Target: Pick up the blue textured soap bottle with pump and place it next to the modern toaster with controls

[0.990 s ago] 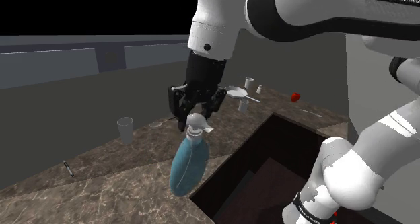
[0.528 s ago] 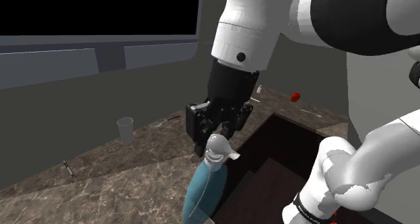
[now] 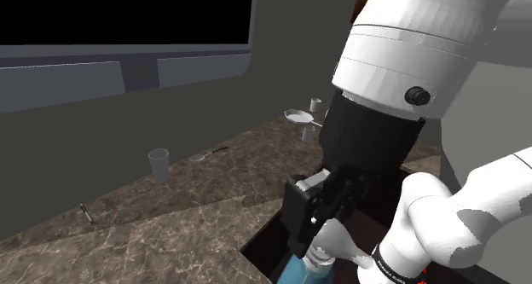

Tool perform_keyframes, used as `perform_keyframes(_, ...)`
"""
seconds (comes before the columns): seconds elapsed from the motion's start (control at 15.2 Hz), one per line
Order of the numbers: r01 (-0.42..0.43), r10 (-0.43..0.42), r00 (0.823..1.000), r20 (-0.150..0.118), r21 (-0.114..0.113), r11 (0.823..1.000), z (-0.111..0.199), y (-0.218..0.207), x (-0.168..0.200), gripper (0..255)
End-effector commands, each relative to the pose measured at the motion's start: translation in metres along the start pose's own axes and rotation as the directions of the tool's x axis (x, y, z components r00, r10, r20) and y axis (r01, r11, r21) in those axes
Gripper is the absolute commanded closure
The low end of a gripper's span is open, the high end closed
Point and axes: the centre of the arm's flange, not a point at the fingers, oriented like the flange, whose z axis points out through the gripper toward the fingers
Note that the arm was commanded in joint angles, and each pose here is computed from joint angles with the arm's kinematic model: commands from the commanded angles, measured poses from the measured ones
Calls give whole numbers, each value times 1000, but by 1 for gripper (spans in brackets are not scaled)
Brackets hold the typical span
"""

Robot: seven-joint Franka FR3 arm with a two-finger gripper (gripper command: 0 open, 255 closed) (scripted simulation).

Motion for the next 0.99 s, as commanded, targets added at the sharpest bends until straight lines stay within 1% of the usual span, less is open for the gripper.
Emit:
perform_keyframes(0.0, -1, 1, 1000, 0, 0, 1000, -2, -6, -30, 255)
perform_keyframes(0.2, -1, 1, 1000, 0, 0, 1000, -6, -10, -69, 255)
perform_keyframes(0.26, -1, 1, 1000, 0, 0, 1000, -7, -12, -88, 255)
perform_keyframes(0.92, -1, 1, 1000, 0, 0, 1000, 45, -5, -87, 255)
